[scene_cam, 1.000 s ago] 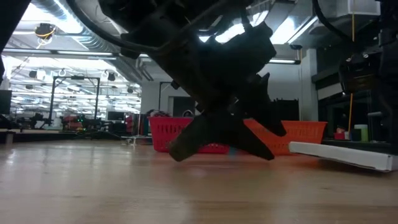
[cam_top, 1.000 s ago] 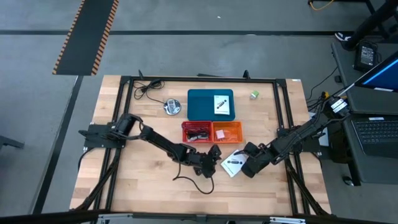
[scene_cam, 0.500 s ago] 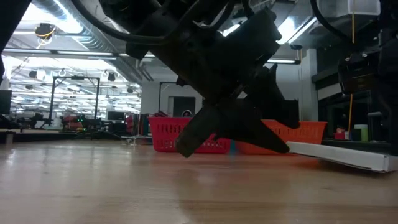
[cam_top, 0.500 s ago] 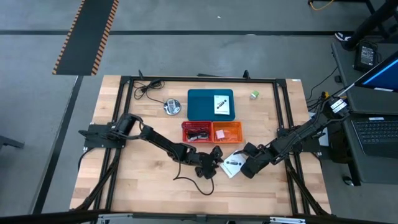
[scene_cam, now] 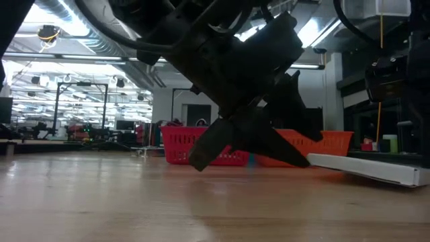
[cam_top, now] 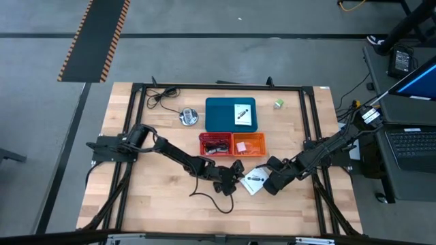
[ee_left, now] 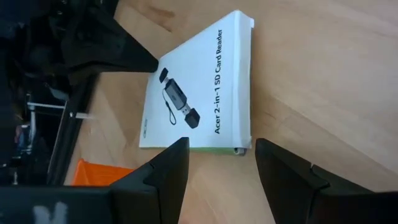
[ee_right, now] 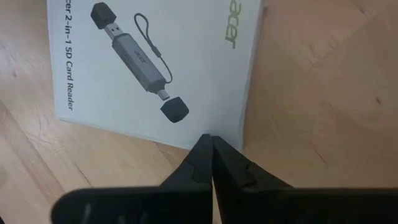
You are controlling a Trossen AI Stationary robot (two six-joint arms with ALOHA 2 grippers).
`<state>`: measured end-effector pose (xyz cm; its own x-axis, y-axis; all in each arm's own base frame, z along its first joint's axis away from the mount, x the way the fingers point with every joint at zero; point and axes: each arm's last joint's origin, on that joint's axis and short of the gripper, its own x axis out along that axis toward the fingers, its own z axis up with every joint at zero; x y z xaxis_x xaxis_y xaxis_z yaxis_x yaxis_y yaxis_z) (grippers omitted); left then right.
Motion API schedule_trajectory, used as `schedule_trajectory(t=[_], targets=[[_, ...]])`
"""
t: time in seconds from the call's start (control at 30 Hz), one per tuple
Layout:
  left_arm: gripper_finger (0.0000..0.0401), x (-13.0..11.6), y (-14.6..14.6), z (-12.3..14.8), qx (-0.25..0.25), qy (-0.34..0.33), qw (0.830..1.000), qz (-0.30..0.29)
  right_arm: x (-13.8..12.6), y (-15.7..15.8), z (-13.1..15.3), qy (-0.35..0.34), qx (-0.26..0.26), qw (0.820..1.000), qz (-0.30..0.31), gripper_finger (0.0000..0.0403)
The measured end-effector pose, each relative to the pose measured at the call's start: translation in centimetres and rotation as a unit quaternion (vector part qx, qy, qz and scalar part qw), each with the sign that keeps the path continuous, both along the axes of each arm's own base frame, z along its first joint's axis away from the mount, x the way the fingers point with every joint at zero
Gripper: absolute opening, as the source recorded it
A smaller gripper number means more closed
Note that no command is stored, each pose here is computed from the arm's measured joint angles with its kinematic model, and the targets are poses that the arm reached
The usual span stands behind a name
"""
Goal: Pick and place items into bin
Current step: Put the white card reader box into the blue bin
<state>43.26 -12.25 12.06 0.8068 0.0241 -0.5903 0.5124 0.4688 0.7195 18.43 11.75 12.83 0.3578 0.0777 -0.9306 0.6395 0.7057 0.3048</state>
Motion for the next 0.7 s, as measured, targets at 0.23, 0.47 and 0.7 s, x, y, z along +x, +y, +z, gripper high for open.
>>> schedule_trajectory(t=[0.23, 0.47, 0.7], targets=[[0.0181, 0.2, 0.0, -1.0, -0.012, 0.010, 1.000, -0.014, 0.0, 0.0, 0.0, -0.001, 0.001, 1.000, -0.003, 0.0000], [0.0181, 1.3, -0.2, -0.9, 0.019, -0.002, 1.000, 0.003, 0.0, 0.0, 0.0, -0.001, 0.003, 1.000, -0.009, 0.0000], [0.0179, 1.6, 0.4, -0.8, 0.010, 0.002, 1.000, 0.006, 0.0, 0.0, 0.0, -0.002, 0.002, 1.000, -0.008, 0.0000]])
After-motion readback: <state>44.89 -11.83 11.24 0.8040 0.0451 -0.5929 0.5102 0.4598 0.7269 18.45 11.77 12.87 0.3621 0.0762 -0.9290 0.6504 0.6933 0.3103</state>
